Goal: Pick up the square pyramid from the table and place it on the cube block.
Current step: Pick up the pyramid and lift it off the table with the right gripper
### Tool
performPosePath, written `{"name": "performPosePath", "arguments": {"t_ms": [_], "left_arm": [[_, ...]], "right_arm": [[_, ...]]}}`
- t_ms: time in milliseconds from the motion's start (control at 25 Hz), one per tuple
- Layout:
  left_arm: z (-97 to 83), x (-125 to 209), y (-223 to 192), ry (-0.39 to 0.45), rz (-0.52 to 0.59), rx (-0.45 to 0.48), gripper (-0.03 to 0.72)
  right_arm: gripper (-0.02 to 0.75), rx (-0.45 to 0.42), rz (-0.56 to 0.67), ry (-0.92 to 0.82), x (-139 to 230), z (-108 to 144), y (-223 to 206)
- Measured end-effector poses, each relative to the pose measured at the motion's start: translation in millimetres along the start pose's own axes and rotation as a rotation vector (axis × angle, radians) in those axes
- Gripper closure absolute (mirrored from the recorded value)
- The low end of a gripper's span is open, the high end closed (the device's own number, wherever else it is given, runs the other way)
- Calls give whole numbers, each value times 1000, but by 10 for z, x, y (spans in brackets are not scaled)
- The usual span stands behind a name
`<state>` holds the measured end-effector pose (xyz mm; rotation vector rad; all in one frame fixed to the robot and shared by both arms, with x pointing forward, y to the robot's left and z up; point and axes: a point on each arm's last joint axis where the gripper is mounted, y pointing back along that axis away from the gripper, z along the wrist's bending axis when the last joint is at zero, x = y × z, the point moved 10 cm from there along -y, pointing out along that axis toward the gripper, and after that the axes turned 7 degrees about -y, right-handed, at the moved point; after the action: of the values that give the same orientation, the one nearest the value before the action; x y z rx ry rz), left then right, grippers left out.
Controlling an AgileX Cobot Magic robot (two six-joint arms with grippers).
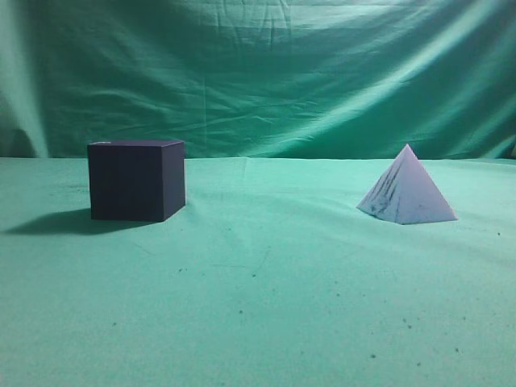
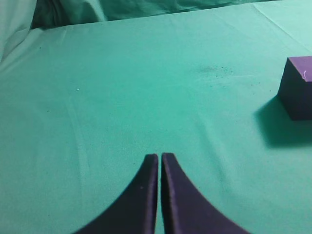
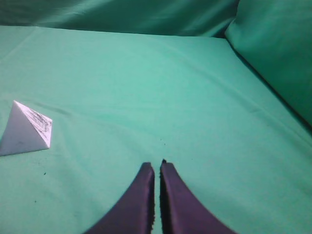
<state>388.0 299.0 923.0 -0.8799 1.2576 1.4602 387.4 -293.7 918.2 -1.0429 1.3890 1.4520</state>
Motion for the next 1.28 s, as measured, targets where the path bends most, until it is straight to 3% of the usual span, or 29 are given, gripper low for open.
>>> {"name": "performPosePath", "arguments": {"t_ms": [160, 240, 800, 880, 1040, 1120, 1280], "left_arm": [[0, 0, 0, 0, 0, 0, 688], [0, 0, 0, 0, 0, 0, 688], [0, 0, 0, 0, 0, 0, 688], [0, 0, 0, 0, 0, 0, 688], [0, 0, 0, 0, 0, 0, 688], [0, 0, 0, 0, 0, 0, 688], [0, 0, 0, 0, 0, 0, 688]], "right_arm": [[738, 0, 0, 0, 0, 0, 0], [689, 0, 0, 0, 0, 0, 0], [689, -1, -4, -5, -7, 3, 0], [689, -14, -62, -57, -114, 24, 2], [689, -66, -290, -405, -551, 8, 80], [689, -69, -346, -512, -649, -43, 113], [689, -99, -381, -467, -891, 18, 231]]}}
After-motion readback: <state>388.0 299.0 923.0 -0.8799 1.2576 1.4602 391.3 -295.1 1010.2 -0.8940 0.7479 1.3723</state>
